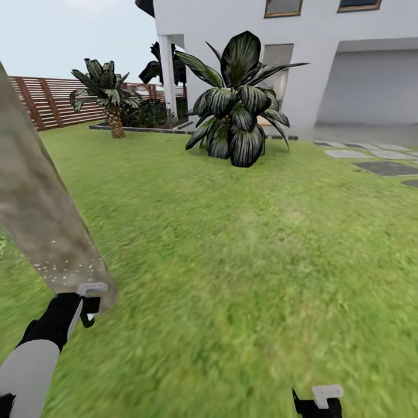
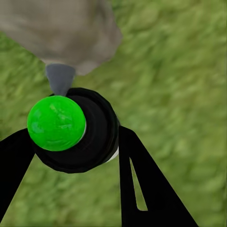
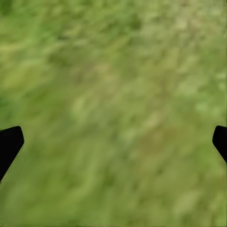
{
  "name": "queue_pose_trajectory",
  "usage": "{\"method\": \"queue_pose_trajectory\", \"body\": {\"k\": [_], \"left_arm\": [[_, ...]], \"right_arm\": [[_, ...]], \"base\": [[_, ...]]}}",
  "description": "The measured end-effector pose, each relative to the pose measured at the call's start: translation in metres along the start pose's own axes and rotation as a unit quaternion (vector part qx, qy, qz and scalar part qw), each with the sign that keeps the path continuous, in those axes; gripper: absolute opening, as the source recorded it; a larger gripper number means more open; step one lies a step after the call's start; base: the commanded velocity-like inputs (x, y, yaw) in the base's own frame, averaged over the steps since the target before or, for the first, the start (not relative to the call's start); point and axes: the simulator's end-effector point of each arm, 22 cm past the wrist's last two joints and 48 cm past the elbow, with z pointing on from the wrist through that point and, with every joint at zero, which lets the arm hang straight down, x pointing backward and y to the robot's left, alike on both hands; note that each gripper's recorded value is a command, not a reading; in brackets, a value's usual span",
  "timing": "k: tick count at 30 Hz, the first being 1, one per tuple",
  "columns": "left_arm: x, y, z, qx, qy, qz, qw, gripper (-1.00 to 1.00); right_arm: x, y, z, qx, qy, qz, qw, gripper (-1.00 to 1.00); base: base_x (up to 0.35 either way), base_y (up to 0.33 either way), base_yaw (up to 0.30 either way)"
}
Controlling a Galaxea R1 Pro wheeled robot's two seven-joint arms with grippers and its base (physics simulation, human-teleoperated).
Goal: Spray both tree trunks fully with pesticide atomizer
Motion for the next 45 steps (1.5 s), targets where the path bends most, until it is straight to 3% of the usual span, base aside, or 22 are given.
{"method": "queue_pose_trajectory", "body": {"k": [18,24,29,45], "left_arm": [[-0.002,-0.005,0.0,0.011,-0.003,-0.015,0.9998,-1.0],[-0.008,-0.012,-0.002,0.033,-0.012,-0.05,0.9982,-1.0],[-0.012,-0.01,-0.003,0.028,-0.019,-0.04,0.9986,-1.0],[-0.031,-0.006,-0.01,0.026,-0.033,-0.042,0.9982,-1.0]], "right_arm": [[0.0,0.0,0.0,0.0,0.0,0.0,1.0,1.0],[0.0,0.0,0.0,0.0,0.0,0.0,1.0,1.0],[0.0,0.0,0.0,0.0,0.0,0.0,1.0,1.0],[0.0,0.0,0.0,0.001,0.0,0.001,1.0,1.0]], "base": [[0.2,-0.206,0.277],[-0.012,-0.269,0.277],[0.109,-0.196,0.277],[-0.054,-0.052,0.196]]}}
